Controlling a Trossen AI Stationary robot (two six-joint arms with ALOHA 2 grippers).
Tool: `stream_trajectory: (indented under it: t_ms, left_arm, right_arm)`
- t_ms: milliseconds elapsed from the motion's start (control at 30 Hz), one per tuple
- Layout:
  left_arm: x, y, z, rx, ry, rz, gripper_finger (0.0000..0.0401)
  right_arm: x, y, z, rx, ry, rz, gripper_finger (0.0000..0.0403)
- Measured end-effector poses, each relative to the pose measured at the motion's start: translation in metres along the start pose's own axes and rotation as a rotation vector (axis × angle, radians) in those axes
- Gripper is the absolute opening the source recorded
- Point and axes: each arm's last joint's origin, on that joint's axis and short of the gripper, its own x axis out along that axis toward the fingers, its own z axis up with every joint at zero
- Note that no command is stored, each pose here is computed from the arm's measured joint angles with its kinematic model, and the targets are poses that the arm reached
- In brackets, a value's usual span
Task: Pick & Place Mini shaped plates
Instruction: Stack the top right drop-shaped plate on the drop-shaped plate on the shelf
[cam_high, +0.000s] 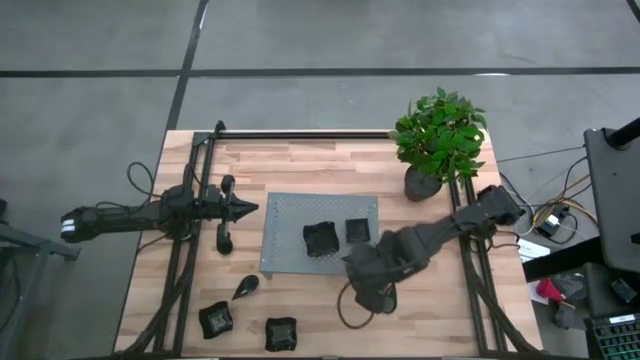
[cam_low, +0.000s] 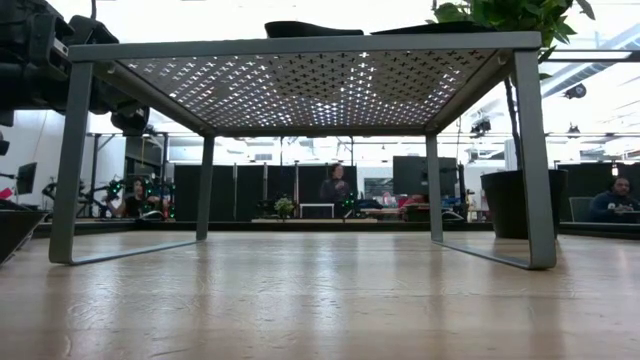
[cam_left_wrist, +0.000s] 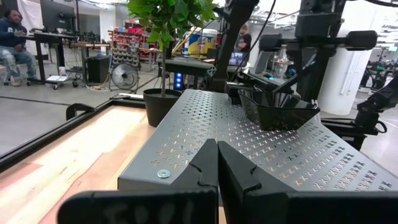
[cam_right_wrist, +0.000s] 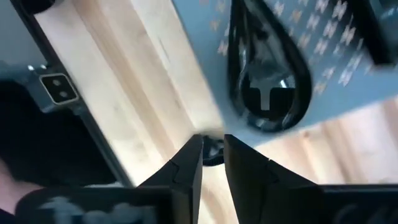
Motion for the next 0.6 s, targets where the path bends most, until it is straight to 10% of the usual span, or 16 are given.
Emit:
stream_trajectory:
  t_ms: [600]
  left_arm:
    - [0.000, 0.000, -0.001, -0.001, 0.008, 0.001, 0.0000]
  right_arm:
    - [0.050, 0.042, -0.078, 0.824, 0.039, -0.173, 0.0059]
